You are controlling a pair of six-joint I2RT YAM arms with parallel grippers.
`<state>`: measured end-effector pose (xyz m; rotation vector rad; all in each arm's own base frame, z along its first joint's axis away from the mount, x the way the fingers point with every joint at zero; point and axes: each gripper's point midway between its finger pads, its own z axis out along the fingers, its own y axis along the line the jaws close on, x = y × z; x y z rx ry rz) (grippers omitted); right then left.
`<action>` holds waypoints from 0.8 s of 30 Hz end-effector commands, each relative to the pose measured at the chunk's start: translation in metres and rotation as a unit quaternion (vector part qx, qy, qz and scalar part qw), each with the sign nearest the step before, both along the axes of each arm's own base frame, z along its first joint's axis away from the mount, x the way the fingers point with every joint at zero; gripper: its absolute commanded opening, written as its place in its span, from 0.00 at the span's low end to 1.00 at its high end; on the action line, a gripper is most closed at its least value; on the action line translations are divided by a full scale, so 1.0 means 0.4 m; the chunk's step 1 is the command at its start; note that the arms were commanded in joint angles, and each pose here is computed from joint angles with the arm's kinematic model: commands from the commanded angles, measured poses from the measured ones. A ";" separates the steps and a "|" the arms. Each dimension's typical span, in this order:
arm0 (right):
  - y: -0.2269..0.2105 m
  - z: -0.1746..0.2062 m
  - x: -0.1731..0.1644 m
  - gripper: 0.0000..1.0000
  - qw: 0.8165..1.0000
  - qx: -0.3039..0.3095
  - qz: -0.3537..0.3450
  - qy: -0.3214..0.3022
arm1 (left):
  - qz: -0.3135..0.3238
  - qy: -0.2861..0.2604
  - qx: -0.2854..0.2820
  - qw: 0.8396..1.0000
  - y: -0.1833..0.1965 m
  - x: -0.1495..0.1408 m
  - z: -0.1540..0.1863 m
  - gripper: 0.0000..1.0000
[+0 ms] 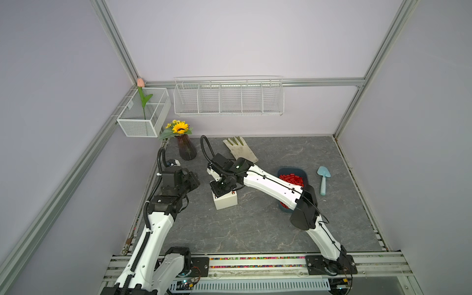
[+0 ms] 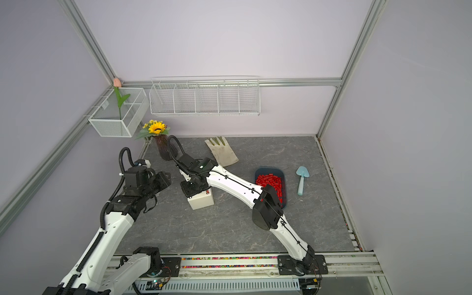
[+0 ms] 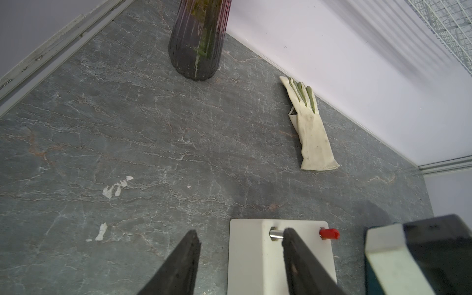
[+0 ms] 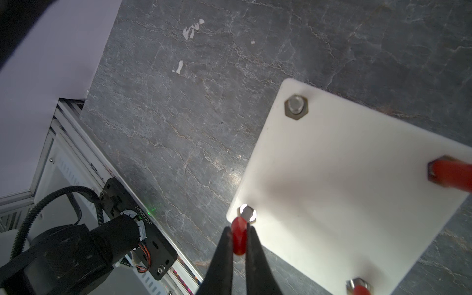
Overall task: Cover the protruding screws with screw protection sleeves
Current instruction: Attach the screw protection sleeve to the screw.
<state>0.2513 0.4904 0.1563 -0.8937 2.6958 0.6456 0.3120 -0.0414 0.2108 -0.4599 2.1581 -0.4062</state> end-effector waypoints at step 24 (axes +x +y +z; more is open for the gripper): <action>0.013 -0.051 -0.029 0.15 0.999 -0.014 0.018 0.033 | 0.008 -0.002 0.004 1.000 0.014 -0.014 -0.002 0.55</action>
